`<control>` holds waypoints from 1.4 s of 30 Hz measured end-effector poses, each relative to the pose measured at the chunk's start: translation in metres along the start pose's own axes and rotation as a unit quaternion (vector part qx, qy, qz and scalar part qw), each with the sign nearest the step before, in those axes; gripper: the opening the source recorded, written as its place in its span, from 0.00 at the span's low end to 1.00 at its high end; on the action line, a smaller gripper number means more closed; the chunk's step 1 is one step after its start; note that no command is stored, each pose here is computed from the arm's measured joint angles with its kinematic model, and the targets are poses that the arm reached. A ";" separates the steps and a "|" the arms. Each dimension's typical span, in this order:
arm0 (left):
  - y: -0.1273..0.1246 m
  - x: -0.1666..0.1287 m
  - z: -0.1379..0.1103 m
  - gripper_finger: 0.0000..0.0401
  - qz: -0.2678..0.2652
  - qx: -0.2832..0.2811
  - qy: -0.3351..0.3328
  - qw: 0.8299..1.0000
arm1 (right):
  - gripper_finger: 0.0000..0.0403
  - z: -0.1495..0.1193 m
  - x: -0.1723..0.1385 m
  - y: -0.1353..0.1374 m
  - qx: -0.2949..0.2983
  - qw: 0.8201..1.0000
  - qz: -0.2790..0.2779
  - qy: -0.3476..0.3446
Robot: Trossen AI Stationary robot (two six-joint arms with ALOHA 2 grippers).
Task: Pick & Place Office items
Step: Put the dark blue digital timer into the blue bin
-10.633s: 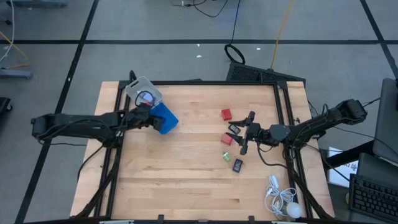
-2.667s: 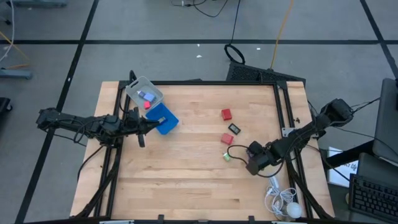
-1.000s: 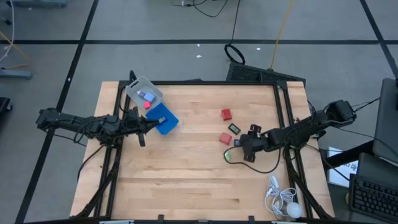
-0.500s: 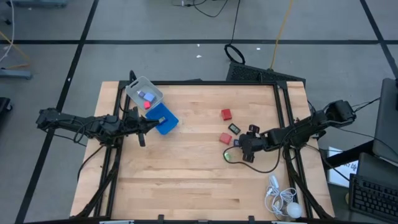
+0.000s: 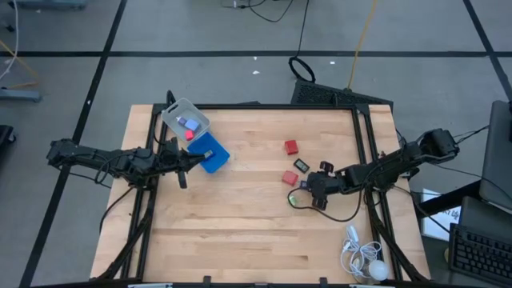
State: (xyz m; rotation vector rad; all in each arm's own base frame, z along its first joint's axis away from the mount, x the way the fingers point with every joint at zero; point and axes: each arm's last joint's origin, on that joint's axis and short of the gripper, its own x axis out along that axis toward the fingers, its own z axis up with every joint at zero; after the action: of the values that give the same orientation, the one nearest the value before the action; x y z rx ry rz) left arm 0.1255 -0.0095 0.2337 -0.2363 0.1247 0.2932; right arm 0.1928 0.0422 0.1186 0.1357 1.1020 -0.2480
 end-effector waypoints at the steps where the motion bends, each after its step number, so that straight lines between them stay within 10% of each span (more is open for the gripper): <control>1: 0.000 0.000 0.000 0.06 0.000 0.000 0.000 1.000 | 0.39 0.001 -0.002 0.000 0.001 1.000 0.005 -0.004; 20: -0.001 0.003 -0.002 0.06 0.004 0.004 0.007 1.000 | 0.39 0.019 -0.044 -0.005 0.018 0.986 0.032 -0.161; 33: -0.005 0.012 -0.001 0.06 0.005 0.012 -0.001 1.000 | 0.39 0.068 -0.074 -0.004 -0.039 0.904 0.047 -0.423; 42: -0.005 0.012 -0.001 0.06 0.006 0.015 0.000 1.000 | 0.39 0.076 -0.078 0.001 -0.070 0.877 0.098 -0.465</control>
State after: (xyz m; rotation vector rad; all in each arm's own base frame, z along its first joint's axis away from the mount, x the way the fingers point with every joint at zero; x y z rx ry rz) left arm 0.1387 -0.0114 0.2316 -0.2069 0.1309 0.3023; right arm 0.2251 0.0360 0.2220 -0.0120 0.1358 -0.0276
